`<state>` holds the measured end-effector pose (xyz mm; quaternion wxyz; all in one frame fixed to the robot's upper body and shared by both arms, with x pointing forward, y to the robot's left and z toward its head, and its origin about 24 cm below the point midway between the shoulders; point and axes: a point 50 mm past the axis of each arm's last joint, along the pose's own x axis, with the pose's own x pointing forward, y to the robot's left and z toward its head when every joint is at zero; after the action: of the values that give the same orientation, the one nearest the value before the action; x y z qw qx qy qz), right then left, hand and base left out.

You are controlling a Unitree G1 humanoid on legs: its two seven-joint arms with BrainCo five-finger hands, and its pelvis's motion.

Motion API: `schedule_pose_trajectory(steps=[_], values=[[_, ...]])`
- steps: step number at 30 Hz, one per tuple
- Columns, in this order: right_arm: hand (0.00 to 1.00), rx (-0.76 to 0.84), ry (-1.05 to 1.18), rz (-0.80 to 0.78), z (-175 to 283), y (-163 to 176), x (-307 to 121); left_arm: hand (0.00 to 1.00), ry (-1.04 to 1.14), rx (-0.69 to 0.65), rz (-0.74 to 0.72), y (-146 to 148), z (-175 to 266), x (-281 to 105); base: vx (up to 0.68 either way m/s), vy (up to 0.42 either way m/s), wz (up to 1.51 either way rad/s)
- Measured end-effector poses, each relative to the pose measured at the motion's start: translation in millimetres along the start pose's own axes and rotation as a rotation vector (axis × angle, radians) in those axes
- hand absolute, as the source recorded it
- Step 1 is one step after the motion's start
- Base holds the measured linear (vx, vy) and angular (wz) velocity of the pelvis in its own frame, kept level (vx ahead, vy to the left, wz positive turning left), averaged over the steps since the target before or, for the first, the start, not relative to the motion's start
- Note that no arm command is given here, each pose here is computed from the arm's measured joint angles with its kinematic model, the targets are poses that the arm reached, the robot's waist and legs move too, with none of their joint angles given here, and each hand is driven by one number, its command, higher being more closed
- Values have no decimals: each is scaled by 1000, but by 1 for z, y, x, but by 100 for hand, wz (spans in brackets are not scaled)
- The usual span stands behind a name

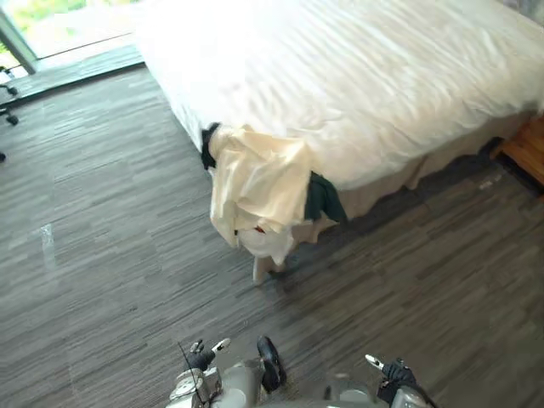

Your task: Tidy the bed and pick cloth on bed and put in laundry

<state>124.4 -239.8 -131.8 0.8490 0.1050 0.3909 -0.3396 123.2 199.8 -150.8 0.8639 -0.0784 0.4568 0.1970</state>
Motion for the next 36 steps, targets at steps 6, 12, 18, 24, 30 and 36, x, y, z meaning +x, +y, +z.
schedule_pose_trajectory(steps=[6,12,18,24,30,36], values=[[0,56,-542,-269,100,-28,-48,0,5,-69,114,15,-16,-8,487,-155,102],[0,-22,-1135,-443,184,-20,-137,0,21,-53,65,-7,-27,-14,291,-121,32],[0,-171,-1257,-303,201,4,-143,0,2,126,-14,-14,-23,-13,39,31,36],[0,-447,-1120,-126,197,23,-96,0,3,225,-64,-10,-25,-13,-24,-3,29],[0,-582,-978,-48,183,20,-71,0,-3,249,-76,-4,-23,-12,-48,-22,10],[0,-676,-938,116,165,43,-69,0,-5,281,-85,0,-22,-12,-112,-30,-6]])
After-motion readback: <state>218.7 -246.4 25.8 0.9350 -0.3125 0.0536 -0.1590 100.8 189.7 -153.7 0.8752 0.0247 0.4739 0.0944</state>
